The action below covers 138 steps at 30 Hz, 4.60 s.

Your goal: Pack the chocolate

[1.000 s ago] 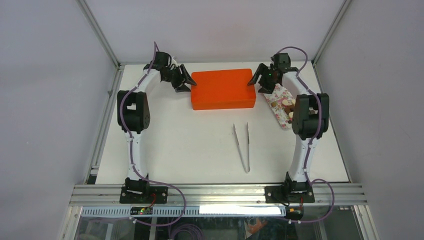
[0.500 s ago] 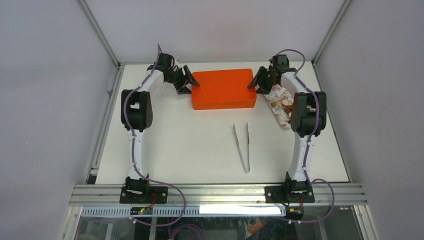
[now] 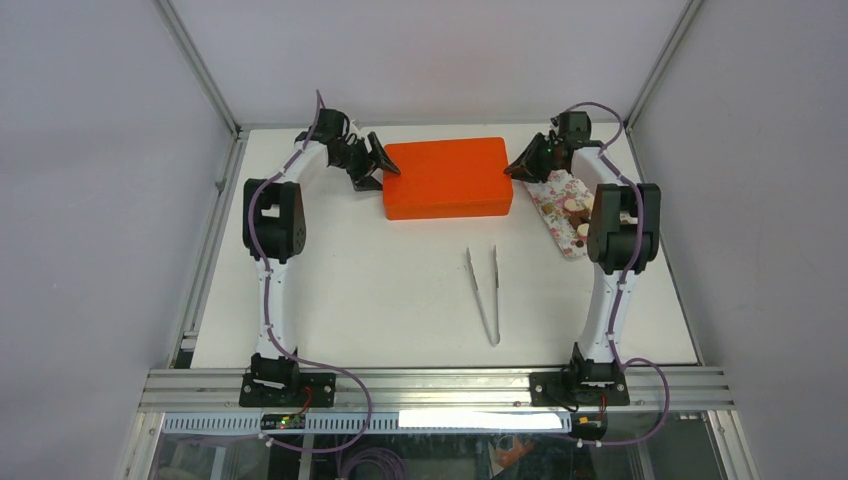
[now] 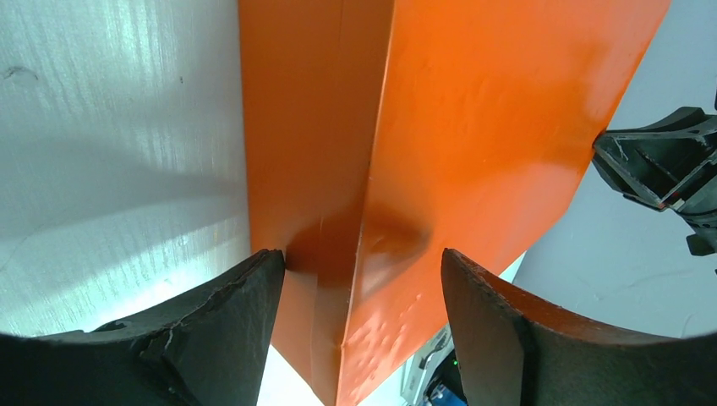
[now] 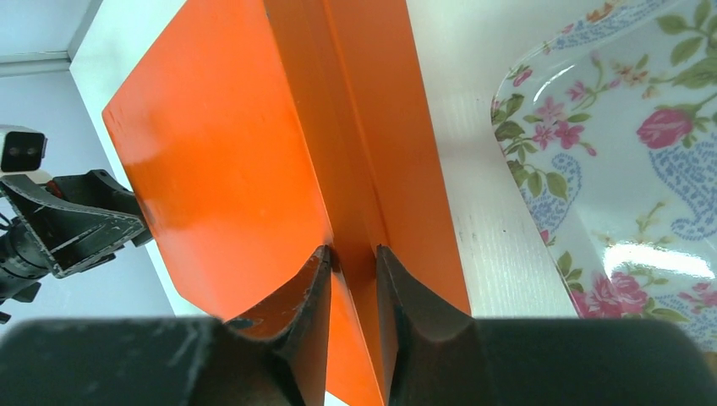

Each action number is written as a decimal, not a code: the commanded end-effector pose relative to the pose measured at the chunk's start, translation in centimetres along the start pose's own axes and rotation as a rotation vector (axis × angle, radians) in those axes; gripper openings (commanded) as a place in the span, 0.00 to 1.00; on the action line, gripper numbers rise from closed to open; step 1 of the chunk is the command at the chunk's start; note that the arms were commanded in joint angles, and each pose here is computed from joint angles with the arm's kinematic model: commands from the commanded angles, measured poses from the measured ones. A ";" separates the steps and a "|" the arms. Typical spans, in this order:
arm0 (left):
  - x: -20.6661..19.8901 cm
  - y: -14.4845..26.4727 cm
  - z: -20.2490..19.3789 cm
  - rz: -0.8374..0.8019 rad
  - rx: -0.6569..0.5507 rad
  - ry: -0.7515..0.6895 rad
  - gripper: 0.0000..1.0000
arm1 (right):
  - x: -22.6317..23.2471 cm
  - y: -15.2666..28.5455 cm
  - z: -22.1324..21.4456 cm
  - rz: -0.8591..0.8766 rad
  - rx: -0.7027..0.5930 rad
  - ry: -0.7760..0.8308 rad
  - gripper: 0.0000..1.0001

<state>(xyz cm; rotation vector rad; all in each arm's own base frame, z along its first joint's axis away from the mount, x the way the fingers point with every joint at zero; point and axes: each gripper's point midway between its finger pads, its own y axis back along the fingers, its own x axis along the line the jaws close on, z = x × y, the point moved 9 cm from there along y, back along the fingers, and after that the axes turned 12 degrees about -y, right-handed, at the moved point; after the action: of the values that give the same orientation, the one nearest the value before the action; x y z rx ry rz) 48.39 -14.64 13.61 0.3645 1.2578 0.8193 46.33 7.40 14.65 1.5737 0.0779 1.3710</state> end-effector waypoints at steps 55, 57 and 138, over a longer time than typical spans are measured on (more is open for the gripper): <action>-4.8 8.3 -5.0 0.098 -0.088 -0.107 0.83 | 9.0 4.9 -2.6 -0.435 -0.207 0.440 0.00; -4.9 8.5 -5.0 0.107 -0.090 -0.112 0.84 | 9.1 4.8 -2.6 -0.432 -0.215 0.444 0.00; -7.2 11.9 -7.8 0.065 -0.084 -0.148 0.88 | -0.3 9.0 -14.0 -0.508 -0.026 0.425 0.00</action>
<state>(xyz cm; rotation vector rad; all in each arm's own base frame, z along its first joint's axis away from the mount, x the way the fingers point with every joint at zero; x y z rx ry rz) 37.02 -12.99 22.12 0.4298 1.1418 0.9121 32.07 12.38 16.81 1.1139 0.6655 1.2859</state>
